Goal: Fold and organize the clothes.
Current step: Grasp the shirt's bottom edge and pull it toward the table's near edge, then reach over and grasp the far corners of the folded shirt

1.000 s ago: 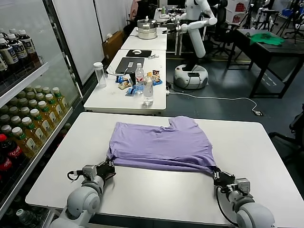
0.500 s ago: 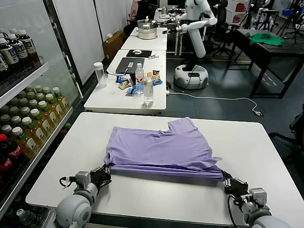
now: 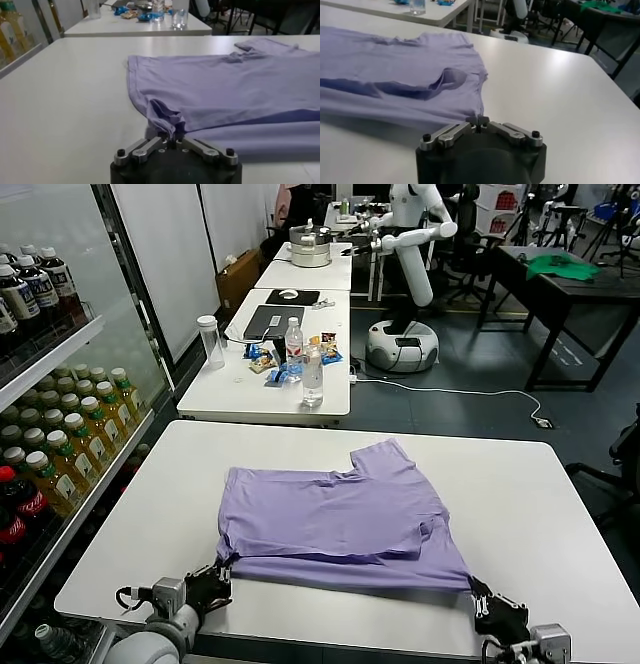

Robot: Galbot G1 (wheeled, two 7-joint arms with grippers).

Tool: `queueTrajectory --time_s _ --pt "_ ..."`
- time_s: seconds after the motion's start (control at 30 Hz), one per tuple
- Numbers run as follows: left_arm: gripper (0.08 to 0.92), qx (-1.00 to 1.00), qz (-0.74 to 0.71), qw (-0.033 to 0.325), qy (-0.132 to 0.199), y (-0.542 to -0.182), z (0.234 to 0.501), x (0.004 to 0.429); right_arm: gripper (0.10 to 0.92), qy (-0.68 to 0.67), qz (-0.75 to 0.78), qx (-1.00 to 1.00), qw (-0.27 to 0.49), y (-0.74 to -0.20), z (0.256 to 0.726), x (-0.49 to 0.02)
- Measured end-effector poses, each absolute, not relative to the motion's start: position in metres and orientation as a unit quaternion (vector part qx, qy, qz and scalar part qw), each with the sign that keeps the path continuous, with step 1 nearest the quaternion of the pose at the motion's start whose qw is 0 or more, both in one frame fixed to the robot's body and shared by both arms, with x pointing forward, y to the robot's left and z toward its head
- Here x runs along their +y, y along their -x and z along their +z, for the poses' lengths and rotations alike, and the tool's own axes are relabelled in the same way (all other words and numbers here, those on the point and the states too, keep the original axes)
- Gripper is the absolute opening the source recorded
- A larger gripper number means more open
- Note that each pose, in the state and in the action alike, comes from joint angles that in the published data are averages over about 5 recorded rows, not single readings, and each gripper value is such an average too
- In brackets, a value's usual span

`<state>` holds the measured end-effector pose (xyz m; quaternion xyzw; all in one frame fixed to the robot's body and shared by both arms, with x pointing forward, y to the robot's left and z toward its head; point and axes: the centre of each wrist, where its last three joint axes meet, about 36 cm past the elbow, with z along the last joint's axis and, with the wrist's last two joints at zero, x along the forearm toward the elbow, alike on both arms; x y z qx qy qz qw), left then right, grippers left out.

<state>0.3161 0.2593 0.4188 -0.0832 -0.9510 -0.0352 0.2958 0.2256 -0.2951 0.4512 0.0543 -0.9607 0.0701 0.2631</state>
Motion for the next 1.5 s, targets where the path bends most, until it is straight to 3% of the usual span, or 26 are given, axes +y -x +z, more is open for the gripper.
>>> queueTrajectory --time_s 0.43,0.83,1.17,1.3,1.5 --pt "0.145 -0.944 -0.054 0.315 0.078 -0.291 0.425 0.269 0.12 -0.057 0.09 -0.954 0.281 -0.192 0.458 -0.285" --pt "0.475 -0.953 -0.058 0.291 0.057 -0.291 0.442 0.271 0.436 -0.058 0.09 -0.966 0.237 -0.206 0.464 -0.279" --pt "0.758 -0.965 -0.039 0.256 0.041 -0.315 0.449 0.276 0.73 -0.056 0.081 -0.976 0.195 -0.263 0.454 -0.282" --pt "0.814 -0.967 -0.03 0.249 0.036 -0.335 0.445 0.278 0.808 -0.057 0.072 -0.978 0.186 -0.299 0.445 -0.28" --pt "0.822 -0.969 -0.025 0.243 0.029 -0.372 0.437 0.278 0.822 -0.063 0.054 -0.98 0.182 -0.361 0.436 -0.272"
